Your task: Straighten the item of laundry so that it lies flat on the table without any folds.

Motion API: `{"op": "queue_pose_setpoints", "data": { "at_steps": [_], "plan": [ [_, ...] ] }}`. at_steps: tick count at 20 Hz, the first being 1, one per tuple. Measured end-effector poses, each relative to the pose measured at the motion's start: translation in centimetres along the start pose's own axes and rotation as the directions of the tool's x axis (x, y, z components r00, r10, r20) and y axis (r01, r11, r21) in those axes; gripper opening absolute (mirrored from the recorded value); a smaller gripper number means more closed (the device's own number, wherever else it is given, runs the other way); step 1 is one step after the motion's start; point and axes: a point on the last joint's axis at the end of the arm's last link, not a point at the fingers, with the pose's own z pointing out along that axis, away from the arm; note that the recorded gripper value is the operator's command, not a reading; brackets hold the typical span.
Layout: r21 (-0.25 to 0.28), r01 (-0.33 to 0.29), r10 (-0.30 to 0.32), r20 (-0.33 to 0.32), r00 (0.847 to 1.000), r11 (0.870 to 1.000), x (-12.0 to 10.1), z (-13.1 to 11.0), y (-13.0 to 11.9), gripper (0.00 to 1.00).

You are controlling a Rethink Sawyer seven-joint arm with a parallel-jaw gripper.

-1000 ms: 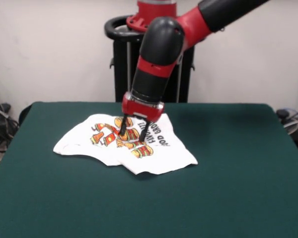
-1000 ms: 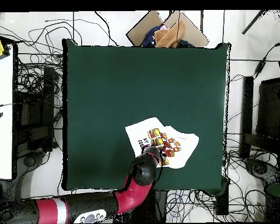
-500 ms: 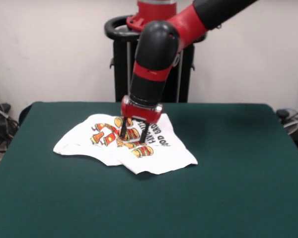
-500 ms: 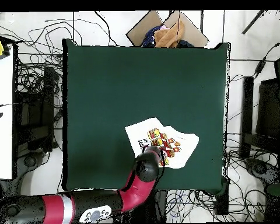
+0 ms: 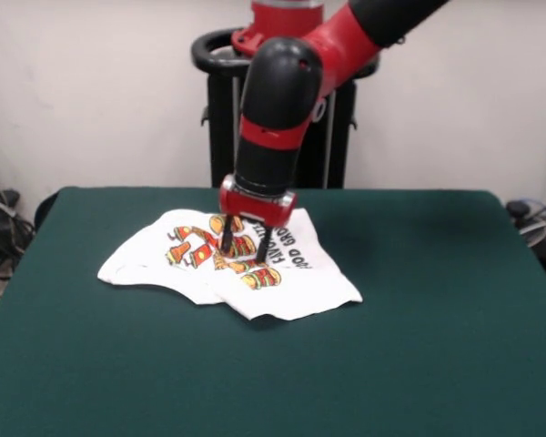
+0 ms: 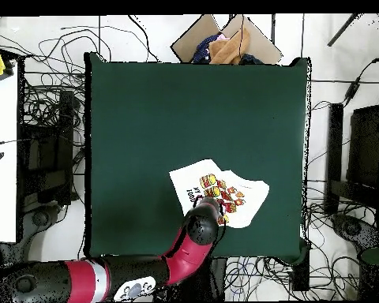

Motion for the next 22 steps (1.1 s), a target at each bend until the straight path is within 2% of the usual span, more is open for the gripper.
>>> {"op": "queue_pose_setpoints", "data": {
  "at_steps": [2,3,5,6,8,13,18,22],
  "plan": [
    [0.006,-0.035,0.035,-0.003,0.999,0.999,0.0,0.0,0.1,1.00],
    [0.015,-0.075,0.075,-0.003,0.997,0.997,0.1,0.0,0.2,1.00],
    [0.032,-0.156,0.156,-0.003,0.988,0.987,0.2,-0.1,0.4,1.00],
    [0.036,-0.176,0.177,-0.003,0.984,0.984,0.2,-0.1,0.5,1.00],
    [0.046,-0.234,0.234,0.000,0.972,0.971,0.4,-0.1,0.7,1.00],
    [0.069,-0.370,0.370,0.015,0.929,0.927,0.7,-0.2,1.2,1.00],
    [0.068,-0.427,0.426,0.031,0.904,0.902,1.1,-0.3,1.7,1.00],
    [0.048,-0.485,0.483,0.054,0.874,0.873,1.6,-0.2,1.8,1.00]
  ]
}}
